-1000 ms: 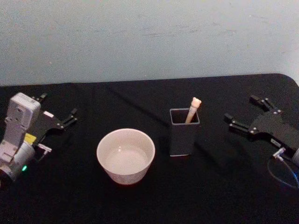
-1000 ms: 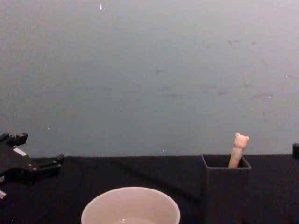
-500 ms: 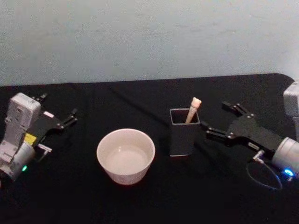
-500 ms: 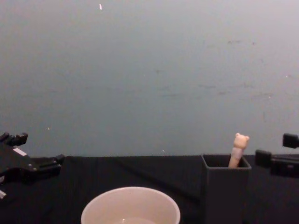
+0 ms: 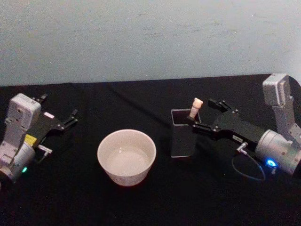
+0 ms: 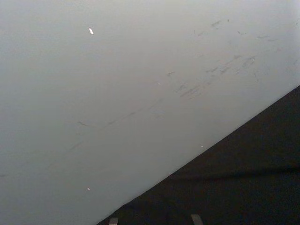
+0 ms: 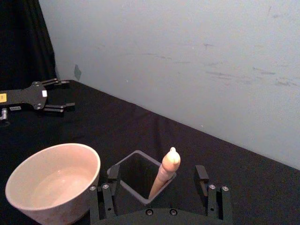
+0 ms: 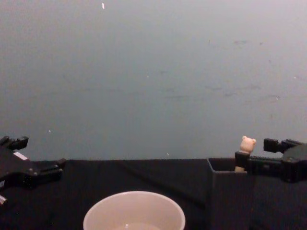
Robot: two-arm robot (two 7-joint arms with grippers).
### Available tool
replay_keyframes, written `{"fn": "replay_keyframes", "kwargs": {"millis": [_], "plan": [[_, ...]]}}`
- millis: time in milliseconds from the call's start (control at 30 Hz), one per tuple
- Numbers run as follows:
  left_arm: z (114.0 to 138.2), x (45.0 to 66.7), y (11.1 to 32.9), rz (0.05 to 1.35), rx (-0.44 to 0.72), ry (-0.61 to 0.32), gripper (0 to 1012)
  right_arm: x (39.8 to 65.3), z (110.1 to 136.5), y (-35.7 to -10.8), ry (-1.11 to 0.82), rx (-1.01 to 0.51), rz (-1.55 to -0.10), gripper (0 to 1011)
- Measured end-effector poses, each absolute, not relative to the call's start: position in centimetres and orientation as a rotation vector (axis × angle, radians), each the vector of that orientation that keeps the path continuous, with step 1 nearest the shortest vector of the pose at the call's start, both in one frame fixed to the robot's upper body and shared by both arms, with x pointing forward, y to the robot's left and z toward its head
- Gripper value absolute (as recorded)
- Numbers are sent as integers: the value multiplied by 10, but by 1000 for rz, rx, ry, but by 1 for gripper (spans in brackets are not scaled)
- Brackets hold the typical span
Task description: Pick up the stirring spoon with one hand, stir inside the cup, then place it back in its original position.
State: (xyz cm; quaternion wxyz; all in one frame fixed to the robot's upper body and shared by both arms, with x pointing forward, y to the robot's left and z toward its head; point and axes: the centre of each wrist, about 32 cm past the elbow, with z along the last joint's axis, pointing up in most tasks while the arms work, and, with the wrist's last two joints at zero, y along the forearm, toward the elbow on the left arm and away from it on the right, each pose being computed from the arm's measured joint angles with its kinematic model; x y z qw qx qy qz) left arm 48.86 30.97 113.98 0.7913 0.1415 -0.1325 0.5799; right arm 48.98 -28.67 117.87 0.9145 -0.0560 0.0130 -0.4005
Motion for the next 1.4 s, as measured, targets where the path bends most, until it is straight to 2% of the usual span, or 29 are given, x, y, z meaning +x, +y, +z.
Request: {"fn": "replay_keyframes", "kwargs": {"millis": [600,1400], "plan": [[1140,489,310,1248,305,-285,1001,508,1176,-275,64,-115,-848,1002],[1140,489,310,1248,304,-285,1001,507,1176,-276,62,-114,-849,1002]]}}
